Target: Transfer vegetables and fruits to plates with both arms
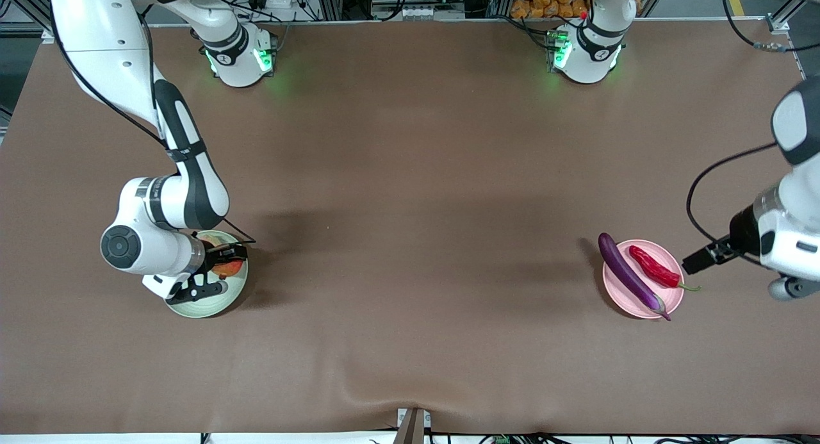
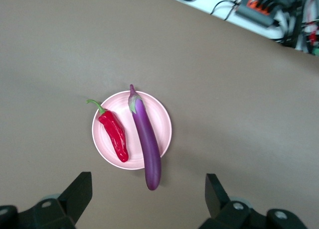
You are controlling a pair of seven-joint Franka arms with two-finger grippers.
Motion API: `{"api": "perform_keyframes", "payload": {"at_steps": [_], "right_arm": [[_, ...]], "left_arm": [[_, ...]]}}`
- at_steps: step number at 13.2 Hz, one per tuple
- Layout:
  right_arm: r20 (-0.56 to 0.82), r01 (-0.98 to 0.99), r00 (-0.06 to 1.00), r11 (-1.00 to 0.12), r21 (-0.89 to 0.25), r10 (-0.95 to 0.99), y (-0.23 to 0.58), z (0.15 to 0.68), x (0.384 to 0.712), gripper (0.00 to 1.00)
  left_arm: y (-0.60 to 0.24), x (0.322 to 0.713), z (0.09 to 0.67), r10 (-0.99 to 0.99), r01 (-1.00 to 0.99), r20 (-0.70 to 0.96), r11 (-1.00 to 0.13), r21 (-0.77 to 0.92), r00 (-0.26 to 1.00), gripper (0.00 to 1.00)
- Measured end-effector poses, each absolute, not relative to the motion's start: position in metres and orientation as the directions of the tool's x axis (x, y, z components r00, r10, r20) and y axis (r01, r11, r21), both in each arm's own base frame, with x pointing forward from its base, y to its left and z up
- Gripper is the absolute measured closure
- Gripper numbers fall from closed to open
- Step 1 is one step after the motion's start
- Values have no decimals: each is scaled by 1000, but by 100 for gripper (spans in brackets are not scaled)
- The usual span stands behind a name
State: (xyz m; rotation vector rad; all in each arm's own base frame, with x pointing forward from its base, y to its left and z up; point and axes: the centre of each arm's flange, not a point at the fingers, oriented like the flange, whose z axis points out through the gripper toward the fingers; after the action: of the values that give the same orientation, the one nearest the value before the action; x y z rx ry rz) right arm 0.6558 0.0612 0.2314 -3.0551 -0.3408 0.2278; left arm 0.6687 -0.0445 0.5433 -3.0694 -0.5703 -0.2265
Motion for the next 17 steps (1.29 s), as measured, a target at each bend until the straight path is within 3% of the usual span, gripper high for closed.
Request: {"api": "perform_keyframes", "payload": {"at_steps": [3, 6, 11, 17], "right_arm": [[-118, 213, 968, -974, -73, 220, 59, 246, 660, 0], [-81, 198, 975, -977, -84, 205, 46, 318, 661, 0], [-84, 154, 983, -980, -125, 165, 0, 475, 612, 0], [-105, 69, 991, -993, -94, 79, -7, 549, 567, 0]], "left_arm": [[-65, 648, 581, 338, 338, 161, -941, 29, 927, 0], [-65, 634, 599, 339, 342, 148, -940, 9, 929, 0], [-61, 591, 644, 238, 240, 97, -971, -4, 966, 0], [-51, 550, 655, 215, 217, 43, -975, -54, 976, 0]]}}
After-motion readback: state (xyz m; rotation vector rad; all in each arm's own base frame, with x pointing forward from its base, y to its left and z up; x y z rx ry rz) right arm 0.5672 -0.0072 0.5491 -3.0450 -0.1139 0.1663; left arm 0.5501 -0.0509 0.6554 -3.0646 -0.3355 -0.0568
